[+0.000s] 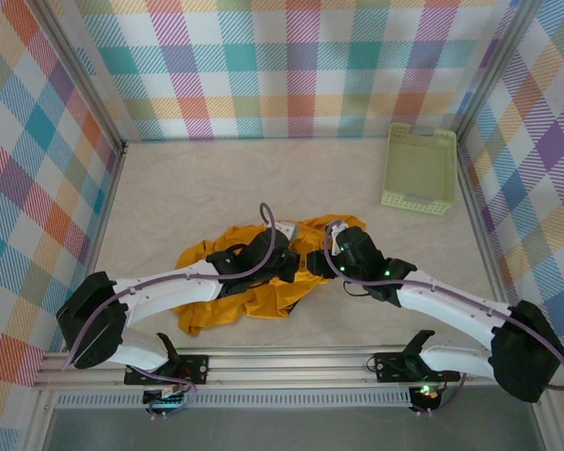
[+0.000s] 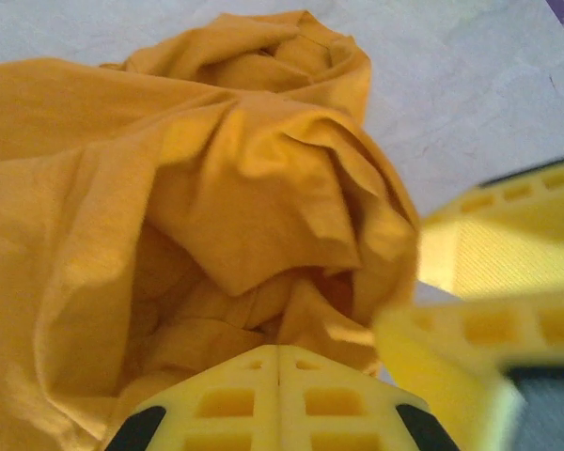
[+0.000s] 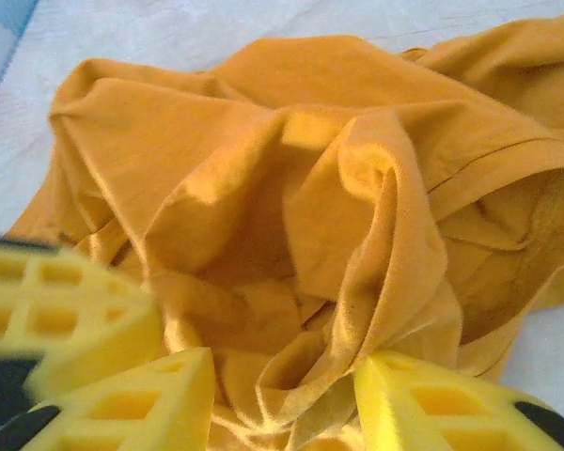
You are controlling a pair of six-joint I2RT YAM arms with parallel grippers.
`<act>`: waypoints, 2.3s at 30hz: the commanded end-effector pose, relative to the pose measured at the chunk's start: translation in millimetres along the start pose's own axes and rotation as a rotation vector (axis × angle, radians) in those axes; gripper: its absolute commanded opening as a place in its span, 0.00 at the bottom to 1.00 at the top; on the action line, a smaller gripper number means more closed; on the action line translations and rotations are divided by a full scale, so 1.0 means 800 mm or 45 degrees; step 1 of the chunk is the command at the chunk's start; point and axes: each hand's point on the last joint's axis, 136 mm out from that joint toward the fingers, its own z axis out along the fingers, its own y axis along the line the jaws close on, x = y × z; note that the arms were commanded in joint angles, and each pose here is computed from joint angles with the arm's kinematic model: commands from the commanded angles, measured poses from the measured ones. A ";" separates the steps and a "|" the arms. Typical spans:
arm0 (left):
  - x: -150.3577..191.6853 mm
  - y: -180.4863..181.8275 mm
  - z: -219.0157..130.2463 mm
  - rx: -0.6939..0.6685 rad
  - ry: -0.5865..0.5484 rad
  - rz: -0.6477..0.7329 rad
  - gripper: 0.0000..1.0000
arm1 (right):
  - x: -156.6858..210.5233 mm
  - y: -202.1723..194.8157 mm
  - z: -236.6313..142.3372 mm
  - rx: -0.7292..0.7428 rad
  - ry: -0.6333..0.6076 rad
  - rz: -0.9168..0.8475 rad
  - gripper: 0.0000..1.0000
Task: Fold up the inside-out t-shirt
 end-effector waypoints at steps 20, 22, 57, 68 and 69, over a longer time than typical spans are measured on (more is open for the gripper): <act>-0.022 0.001 -0.023 0.119 -0.156 -0.205 0.40 | -0.001 0.057 -0.043 -0.590 -0.154 -0.067 0.00; -0.022 0.000 -0.025 0.137 -0.163 -0.206 0.41 | 0.005 0.054 -0.044 -0.594 -0.153 -0.074 0.00; -0.048 -0.011 -0.043 -0.123 -0.080 0.028 0.00 | 0.028 -0.040 -0.023 -0.089 -0.103 -0.011 0.00; -0.080 -0.061 -0.096 0.058 -0.015 0.034 0.00 | -0.013 -0.027 -0.041 -0.032 -0.155 -0.089 0.25; -0.085 -0.058 -0.098 0.039 -0.023 0.025 0.00 | -0.014 -0.024 -0.046 -0.048 -0.166 -0.091 0.30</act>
